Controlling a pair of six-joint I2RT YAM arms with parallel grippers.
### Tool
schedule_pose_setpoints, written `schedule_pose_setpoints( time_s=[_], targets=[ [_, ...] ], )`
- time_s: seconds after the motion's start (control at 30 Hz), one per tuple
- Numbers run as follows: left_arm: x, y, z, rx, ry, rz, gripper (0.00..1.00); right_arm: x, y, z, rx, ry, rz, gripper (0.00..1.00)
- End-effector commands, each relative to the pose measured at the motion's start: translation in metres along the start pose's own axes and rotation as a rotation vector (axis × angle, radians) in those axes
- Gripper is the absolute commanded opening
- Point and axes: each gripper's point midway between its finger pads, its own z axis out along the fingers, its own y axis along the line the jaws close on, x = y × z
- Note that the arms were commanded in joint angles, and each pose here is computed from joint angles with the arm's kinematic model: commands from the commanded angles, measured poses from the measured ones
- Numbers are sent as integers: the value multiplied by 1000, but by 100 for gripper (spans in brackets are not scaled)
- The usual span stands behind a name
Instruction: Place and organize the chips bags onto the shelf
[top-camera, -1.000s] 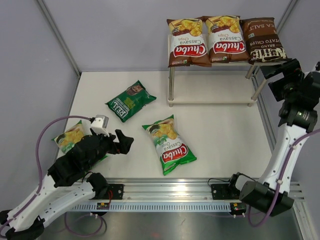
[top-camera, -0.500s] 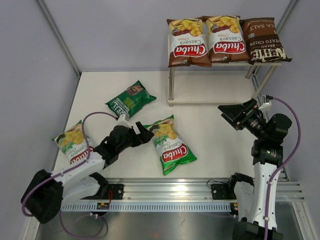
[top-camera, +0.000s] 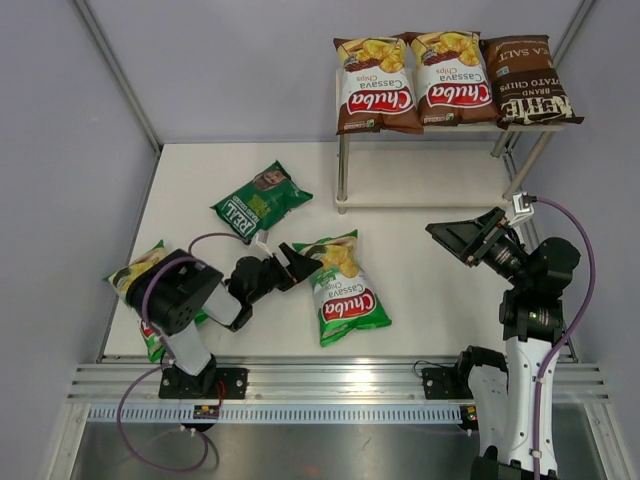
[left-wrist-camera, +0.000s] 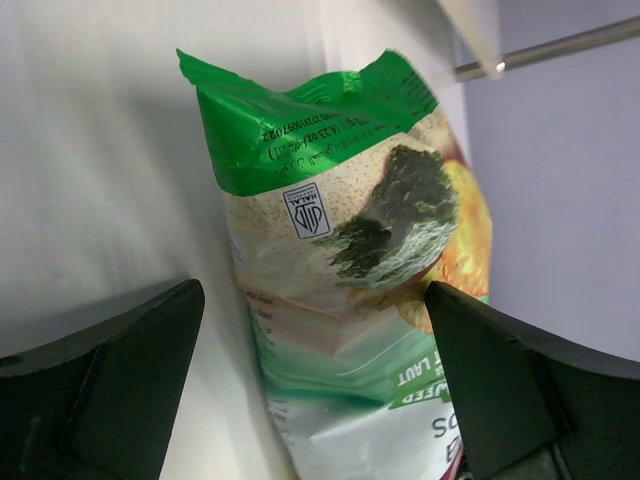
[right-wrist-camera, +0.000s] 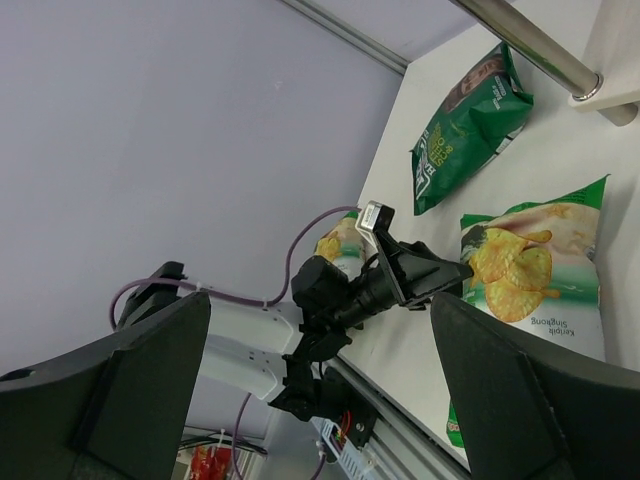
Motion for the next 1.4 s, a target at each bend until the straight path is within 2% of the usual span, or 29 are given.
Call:
schedule_pose_setpoints(
  time_s=[0.0,0.13,0.33,0.47,0.5,0.53,0.6,0.8,0.93,1.0,1.07,1.1,1.13,1.2,1.37],
  targets=[
    [-17,-39,-2,231,-99,-34,99,5,10,-1,-46,23,-24,99],
    [-5,-15,13,203,-73,-86,96,8,7,-1,-43,26,-13,99],
    [-7,-24,19,226,-92,-45,82,10,5,0,-40,36,-13,100],
    [-13,-32,15,242,-121,-19,65,9,3,2,-36,36,-13,100],
    [-13,-32,14,244,-121,-17,52,9,3,2,-37,36,-16,100],
    [-14,-33,13,246,-123,-18,46,9,3,2,-37,38,-14,99],
    [-18,-37,10,252,-138,-20,40,9,3,2,-35,38,-18,100],
    [-35,-50,-22,263,-232,-73,36,15,-22,5,33,48,3,99],
    [-46,-60,-48,285,-292,-151,21,25,-51,11,77,55,94,99],
    [-49,-60,-56,275,-311,-196,16,41,-71,17,92,84,175,99],
    [-59,-75,-69,330,-343,-222,10,49,-80,29,65,94,174,99],
    [-62,-73,-73,319,-366,-234,9,71,-89,35,68,148,213,99],
    [-71,-89,-84,377,-399,-237,8,81,-88,42,42,176,201,99],
    [-80,-94,-91,381,-437,-255,2,106,-93,50,35,207,222,99],
    [-105,-105,-119,320,-546,-228,0,107,-95,48,9,82,208,99]
  ],
)
